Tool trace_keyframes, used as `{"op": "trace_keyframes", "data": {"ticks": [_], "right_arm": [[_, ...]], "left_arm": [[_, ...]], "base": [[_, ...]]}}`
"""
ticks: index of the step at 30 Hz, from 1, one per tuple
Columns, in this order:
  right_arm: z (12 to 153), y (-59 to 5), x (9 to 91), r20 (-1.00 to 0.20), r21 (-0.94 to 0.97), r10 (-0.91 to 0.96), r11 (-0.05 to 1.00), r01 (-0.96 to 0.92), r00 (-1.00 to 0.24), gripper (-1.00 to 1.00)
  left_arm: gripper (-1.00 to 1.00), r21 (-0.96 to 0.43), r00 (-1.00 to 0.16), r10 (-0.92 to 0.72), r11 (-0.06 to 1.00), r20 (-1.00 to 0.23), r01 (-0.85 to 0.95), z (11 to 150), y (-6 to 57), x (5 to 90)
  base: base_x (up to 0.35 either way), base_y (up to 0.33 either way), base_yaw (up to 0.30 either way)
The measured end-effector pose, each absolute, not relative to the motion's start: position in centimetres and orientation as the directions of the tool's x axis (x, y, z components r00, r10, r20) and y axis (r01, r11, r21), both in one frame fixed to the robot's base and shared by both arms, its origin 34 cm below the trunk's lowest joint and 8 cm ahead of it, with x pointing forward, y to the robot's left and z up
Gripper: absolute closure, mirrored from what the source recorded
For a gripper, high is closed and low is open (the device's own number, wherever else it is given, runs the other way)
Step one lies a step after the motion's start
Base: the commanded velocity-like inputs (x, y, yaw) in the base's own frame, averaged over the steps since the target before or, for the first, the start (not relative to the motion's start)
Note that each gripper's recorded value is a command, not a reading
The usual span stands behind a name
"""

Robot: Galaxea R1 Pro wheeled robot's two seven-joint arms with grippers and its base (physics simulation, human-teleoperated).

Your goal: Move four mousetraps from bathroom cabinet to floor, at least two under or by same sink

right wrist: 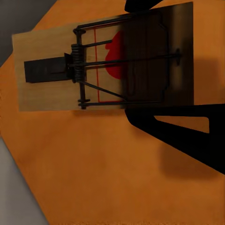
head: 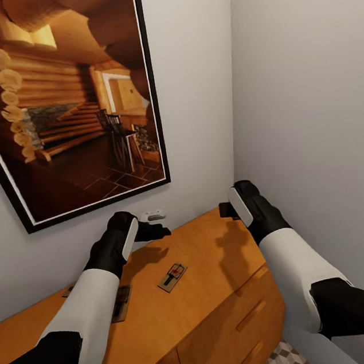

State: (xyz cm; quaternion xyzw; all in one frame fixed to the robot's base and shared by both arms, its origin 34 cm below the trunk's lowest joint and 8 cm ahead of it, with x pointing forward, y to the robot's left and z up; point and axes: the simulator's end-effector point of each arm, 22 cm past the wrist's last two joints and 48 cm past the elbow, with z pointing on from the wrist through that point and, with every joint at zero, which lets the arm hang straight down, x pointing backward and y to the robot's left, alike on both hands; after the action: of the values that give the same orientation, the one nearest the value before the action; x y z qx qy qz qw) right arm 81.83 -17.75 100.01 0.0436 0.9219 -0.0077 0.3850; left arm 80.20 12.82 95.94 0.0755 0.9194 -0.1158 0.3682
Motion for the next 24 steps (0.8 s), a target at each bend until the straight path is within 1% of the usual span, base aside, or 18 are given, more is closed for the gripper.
{"op": "trace_keyframes", "data": {"ticks": [9,20,24], "right_arm": [[100.2,-17.5,81.9,-0.716,0.002,0.055,0.997,0.077,-0.696,1.00],[103.5,-17.8,82.4,-0.770,0.012,0.062,0.997,0.083,-0.635,1.00],[104.3,-17.8,82.4,-0.782,0.017,0.066,0.996,0.085,-0.619,1.00]], "left_arm": [[-1.00,-0.161,-0.717,0.054,0.960,-0.695,0.228,96.0,12.5,80.1],[-1.00,-0.162,-0.720,0.054,0.960,-0.691,0.228,95.8,12.4,80.1],[-1.00,-0.163,-0.729,0.056,0.961,-0.682,0.226,95.3,12.4,80.0]], "base": [[0.000,0.000,0.000],[0.000,0.000,0.002],[0.000,0.000,0.116]]}}
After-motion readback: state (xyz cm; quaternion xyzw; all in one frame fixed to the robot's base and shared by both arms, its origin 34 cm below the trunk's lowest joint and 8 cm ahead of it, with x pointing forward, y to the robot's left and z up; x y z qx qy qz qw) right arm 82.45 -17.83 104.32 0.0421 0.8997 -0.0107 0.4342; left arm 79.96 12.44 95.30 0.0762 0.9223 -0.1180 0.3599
